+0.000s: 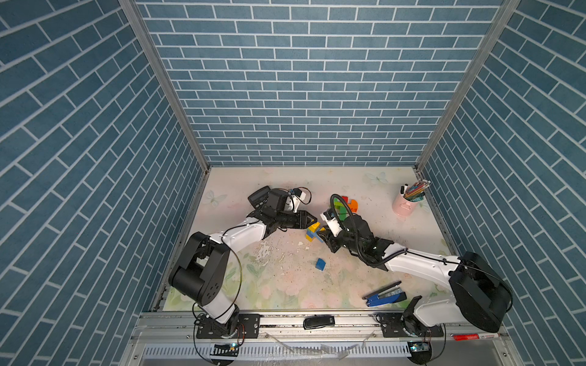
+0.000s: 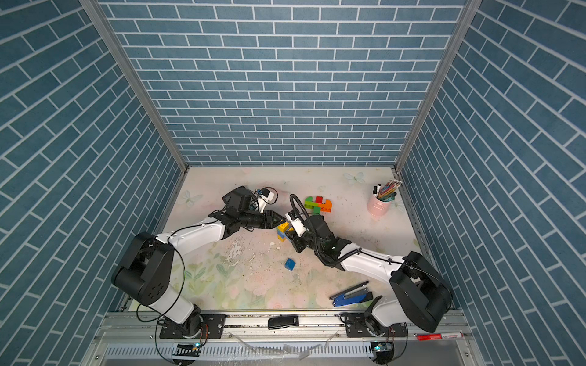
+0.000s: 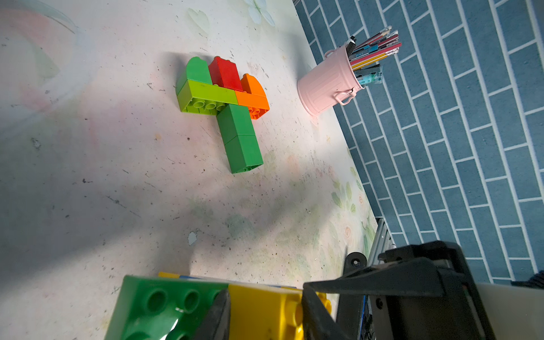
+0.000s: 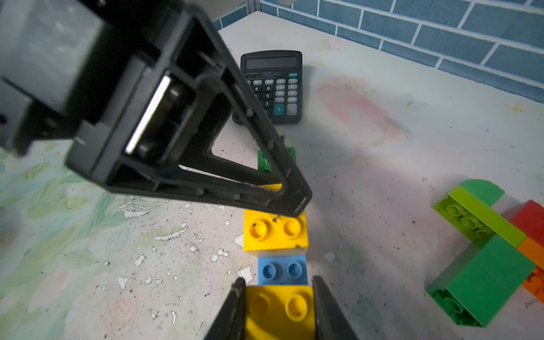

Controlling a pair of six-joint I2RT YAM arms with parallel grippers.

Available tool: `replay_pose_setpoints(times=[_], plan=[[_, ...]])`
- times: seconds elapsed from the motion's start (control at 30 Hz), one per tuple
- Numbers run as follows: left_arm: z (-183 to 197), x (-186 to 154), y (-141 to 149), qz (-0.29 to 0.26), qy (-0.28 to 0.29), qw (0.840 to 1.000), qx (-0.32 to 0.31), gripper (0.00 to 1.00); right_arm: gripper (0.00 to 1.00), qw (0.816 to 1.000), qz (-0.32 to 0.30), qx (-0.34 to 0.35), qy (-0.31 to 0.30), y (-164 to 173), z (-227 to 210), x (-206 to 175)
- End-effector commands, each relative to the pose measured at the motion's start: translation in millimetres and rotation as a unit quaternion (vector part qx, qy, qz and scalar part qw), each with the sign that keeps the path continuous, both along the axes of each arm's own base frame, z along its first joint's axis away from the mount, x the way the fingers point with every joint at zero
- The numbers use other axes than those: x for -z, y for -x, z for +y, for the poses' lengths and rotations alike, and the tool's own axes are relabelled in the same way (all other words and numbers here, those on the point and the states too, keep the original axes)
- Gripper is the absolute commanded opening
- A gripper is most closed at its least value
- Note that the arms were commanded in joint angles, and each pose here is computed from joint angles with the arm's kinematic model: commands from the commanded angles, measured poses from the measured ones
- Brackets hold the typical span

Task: Assemble a fork with lego
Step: Assemble the lego brick with the lego brick.

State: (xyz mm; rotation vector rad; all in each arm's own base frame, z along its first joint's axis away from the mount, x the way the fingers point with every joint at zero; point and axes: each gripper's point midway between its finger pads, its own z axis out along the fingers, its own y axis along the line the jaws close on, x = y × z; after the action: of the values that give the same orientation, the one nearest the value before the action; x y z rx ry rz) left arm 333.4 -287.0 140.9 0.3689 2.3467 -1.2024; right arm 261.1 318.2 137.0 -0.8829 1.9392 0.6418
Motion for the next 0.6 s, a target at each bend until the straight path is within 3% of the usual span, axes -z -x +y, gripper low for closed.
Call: replay_pose_setpoints(times=[0.0, 0.57], plan=[[10.5, 14.2, -0.1, 0.012, -0.028, 0.999, -0.015, 0.41, 0.15, 1.0, 0.007, -0.013, 0.01, 9.2, -5.0, 15.0], [9.8, 12.2, -0.1, 0.012, -0.027, 0.999, -0.013, 0.4, 0.21, 0.999, 0.027, 0.0, 0.026, 4.8, -5.2, 22.6]])
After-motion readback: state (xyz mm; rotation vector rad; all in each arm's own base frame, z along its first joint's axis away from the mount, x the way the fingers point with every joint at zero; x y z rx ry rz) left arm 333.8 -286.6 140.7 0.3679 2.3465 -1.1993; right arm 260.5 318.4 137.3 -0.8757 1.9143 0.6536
